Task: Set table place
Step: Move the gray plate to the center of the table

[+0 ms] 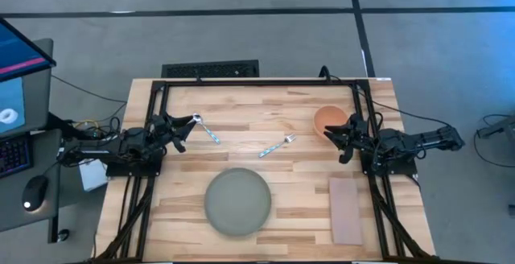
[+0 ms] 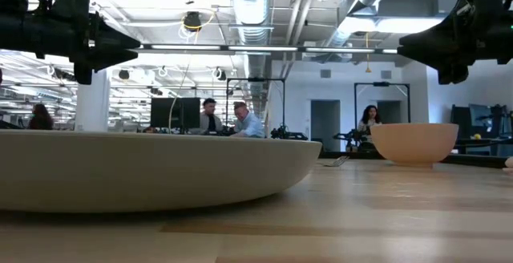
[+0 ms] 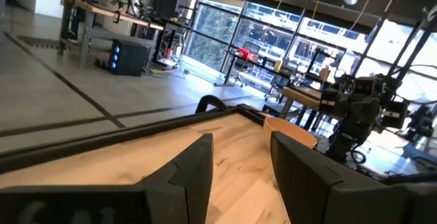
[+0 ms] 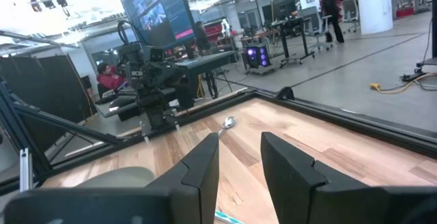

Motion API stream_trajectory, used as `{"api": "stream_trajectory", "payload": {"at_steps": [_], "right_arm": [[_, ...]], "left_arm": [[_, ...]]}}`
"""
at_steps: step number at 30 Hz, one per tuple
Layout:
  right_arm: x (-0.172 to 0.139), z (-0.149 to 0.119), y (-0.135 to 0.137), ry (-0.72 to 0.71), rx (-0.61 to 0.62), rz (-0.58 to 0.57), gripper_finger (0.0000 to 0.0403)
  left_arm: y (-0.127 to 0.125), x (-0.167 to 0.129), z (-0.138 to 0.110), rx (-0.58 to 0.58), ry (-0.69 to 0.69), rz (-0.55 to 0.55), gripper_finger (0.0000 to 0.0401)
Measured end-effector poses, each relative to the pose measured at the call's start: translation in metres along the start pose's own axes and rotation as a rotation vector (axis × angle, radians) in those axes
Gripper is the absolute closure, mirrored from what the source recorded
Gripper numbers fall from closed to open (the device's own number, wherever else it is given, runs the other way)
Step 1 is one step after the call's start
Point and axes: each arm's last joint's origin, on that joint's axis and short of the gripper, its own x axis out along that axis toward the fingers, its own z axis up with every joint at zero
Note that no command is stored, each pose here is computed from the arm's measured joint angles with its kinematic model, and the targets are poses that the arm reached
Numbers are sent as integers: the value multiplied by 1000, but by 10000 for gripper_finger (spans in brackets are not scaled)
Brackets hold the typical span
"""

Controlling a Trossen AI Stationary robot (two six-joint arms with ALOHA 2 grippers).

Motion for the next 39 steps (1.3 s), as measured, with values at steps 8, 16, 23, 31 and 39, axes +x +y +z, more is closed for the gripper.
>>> {"api": "stream_trajectory", "payload": {"at_steps": [8,16,23,31,39], "right_arm": [[0,0,0,0,0,0,270],[0,0,0,0,0,0,268],[0,0,0,0,-2,0,270],[0,0,0,0,-78,0,270],[0,4,1,-41,-54,7,269]], "left_arm": [[-1,0,1,86,2,-38,262],[-6,-1,4,121,-13,-176,228],[-7,-2,10,64,22,-165,209],[-19,0,25,113,137,-278,208],[-38,24,30,159,419,-220,208]]}}
